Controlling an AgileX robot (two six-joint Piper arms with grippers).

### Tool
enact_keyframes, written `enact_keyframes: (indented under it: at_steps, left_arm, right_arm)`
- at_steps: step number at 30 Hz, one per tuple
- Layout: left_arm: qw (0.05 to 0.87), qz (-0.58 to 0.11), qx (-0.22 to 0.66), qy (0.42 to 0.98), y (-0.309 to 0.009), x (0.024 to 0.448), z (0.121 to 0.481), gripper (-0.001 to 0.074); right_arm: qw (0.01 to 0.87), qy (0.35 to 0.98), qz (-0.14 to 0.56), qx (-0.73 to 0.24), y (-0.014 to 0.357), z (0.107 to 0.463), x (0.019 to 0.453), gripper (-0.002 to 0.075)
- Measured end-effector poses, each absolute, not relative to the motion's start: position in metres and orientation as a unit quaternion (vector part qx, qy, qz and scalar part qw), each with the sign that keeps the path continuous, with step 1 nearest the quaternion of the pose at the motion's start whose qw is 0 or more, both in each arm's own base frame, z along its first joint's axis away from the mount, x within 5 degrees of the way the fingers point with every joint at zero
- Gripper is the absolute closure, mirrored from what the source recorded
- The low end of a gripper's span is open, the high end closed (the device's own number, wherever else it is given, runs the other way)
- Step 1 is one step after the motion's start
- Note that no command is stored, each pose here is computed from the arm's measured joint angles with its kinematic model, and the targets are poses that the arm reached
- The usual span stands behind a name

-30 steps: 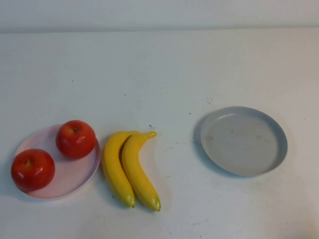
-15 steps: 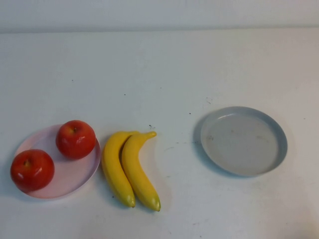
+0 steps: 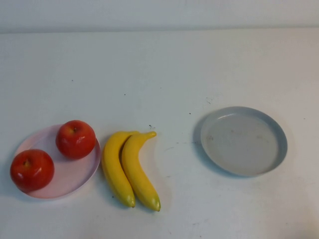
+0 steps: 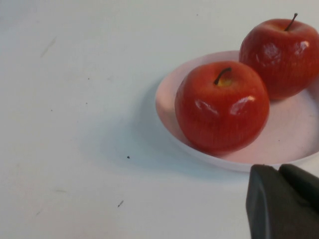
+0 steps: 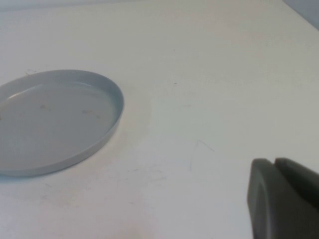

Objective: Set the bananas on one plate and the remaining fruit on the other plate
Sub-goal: Put another type of fruit in the right plate

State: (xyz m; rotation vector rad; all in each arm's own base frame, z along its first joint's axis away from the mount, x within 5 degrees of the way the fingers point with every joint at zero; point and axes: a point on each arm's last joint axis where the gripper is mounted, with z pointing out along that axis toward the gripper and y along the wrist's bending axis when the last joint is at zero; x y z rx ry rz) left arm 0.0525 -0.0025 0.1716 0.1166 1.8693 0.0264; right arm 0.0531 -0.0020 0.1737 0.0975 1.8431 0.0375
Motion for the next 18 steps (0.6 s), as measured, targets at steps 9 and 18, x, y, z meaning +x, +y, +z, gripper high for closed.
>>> enact_keyframes:
  at_steps: [9,18]
  left_arm:
    - [0.593,0.011,0.050,0.804,-0.002,0.052,0.172,0.0733]
    - [0.593,0.011,0.050,0.804,-0.002,0.052,0.172,0.0733]
  right_arm:
    - [0.612,0.788,0.036,0.054,0.000,0.176,0.054,0.0743]
    - [0.646,0.700,0.228,0.199,0.006,0.193,0.056,0.0743]
